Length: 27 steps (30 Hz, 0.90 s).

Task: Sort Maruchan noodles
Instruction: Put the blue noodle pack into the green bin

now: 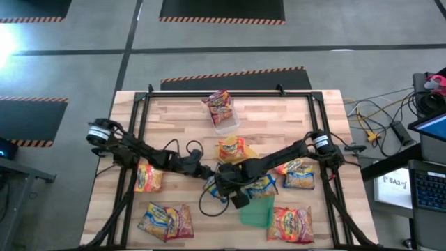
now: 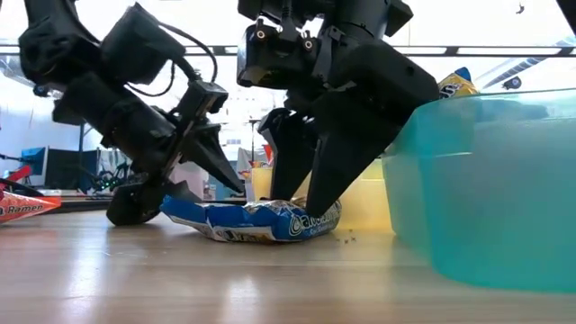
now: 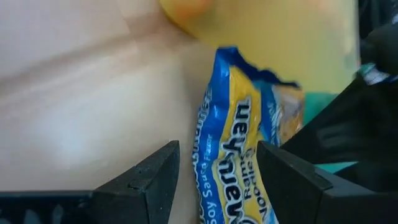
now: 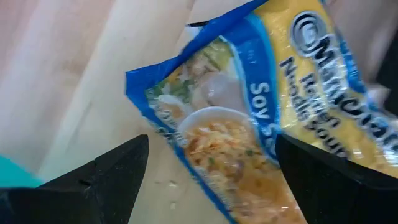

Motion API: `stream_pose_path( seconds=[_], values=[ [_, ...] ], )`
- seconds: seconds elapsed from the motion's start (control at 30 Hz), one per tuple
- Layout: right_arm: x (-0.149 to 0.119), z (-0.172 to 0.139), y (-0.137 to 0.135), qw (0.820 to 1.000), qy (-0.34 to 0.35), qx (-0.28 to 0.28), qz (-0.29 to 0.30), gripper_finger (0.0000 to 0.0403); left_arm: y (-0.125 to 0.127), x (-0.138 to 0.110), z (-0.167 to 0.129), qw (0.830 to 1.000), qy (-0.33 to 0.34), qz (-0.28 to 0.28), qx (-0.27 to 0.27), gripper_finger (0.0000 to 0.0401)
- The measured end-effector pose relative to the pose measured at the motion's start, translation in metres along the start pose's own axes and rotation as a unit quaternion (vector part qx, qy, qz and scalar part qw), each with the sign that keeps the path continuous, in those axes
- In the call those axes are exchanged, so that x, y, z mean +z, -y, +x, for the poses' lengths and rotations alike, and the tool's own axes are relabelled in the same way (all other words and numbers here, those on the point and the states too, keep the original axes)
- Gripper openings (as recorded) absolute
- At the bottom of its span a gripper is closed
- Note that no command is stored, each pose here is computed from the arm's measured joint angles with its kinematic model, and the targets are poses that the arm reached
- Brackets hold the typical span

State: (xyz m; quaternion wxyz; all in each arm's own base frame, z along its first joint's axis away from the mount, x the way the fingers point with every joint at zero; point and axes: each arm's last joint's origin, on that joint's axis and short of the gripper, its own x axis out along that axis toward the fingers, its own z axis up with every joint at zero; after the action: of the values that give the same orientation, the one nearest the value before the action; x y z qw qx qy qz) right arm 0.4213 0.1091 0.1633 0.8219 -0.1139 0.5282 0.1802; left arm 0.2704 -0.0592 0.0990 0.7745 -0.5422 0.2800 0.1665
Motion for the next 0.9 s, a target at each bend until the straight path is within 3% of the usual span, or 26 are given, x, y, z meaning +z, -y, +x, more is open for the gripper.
stream_pose_path(
  seconds=[0.23, 0.63, 0.77, 0.9],
  values=[
    [0.001, 0.0, 0.001, 1.0, 0.003, -0.017, -0.016, 0.034, 0.02, 0.0, 0.012, 0.996, -0.072, 0.012, 0.049, 0.0198],
    [0.003, 0.0, 0.002, 0.999, 0.015, -0.028, -0.032, 0.034, 0.02, -0.004, 0.03, 0.996, -0.088, 0.028, -0.011, 0.0193],
    [0.003, 0.0, 0.002, 0.999, 0.015, -0.029, -0.03, 0.034, 0.016, -0.005, 0.029, 0.996, -0.09, 0.03, -0.003, 0.0156],
    [0.005, -0.005, 0.002, 0.999, 0.004, -0.031, -0.022, 0.034, 0.016, -0.005, 0.027, 0.995, -0.09, 0.033, -0.004, 0.0082]
  ],
)
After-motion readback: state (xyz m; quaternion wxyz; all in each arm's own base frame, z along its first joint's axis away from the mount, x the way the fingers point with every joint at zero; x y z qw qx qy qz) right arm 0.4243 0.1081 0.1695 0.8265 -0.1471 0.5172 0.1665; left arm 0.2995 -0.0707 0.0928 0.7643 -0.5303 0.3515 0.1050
